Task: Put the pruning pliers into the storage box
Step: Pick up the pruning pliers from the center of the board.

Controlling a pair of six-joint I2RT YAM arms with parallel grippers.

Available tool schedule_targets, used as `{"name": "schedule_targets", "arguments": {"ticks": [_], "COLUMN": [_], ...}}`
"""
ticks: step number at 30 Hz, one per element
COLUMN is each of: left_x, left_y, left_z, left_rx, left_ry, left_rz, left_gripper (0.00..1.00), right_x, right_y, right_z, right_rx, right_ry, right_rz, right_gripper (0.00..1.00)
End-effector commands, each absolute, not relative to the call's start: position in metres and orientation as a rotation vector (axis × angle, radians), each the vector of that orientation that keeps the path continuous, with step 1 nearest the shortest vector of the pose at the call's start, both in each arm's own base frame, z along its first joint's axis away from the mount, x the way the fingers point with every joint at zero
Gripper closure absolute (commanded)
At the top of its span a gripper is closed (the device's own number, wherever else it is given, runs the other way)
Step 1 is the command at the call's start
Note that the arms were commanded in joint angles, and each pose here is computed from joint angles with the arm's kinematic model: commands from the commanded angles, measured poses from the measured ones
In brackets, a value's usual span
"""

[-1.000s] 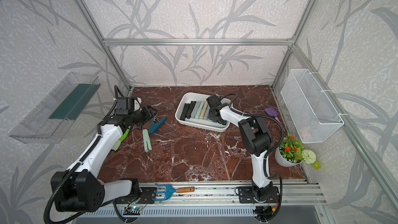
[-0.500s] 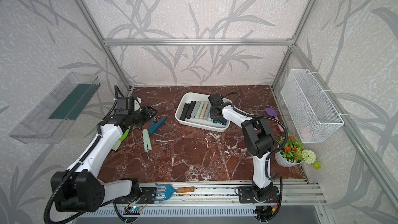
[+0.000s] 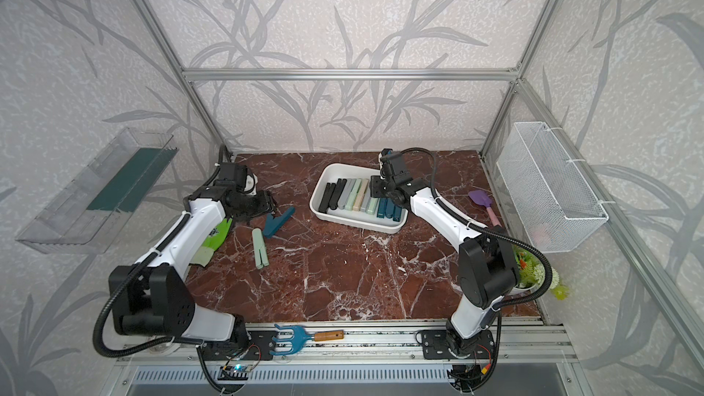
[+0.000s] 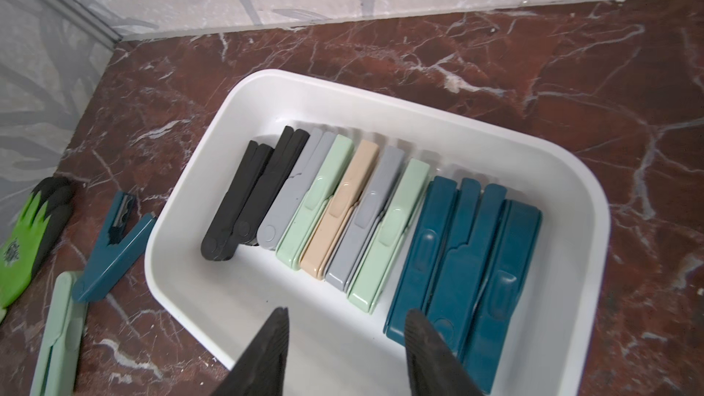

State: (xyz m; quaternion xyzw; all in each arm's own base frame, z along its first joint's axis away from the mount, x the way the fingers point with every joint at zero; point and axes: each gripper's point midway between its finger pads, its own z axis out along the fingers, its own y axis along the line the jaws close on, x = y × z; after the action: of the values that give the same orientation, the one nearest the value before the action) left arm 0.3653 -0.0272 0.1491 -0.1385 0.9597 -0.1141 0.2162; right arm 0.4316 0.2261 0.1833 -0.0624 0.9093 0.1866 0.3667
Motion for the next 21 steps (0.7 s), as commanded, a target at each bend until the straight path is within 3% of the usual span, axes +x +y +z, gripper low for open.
{"name": "schedule_targets", "arguments": {"ticks": [1,10,21], "left_x": [0.353,0.372,0.383], "left_y": [-0.015,0.007,0.000], "left_z": [0.129,0.092,0.067], "left_rx": [-0.218,0.069,0.216], "left_ry": [2.813,2.911,2.970], "left_rz": [-0.174,0.055,0.017], "left_gripper": [0.36,0.36,0.34], "right_x": [0.420,0.412,0.410], "right_y": [0.241,0.253,0.259], "right_z": [0.187,0.173,0.178], "right_rx": [-0.263,-0.299,-0.328], "right_ry": [2.300,2.294,2.266], "right_rz": [0.605,0.705,0.753], "right_gripper": [0.49,0.45,0.37]}}
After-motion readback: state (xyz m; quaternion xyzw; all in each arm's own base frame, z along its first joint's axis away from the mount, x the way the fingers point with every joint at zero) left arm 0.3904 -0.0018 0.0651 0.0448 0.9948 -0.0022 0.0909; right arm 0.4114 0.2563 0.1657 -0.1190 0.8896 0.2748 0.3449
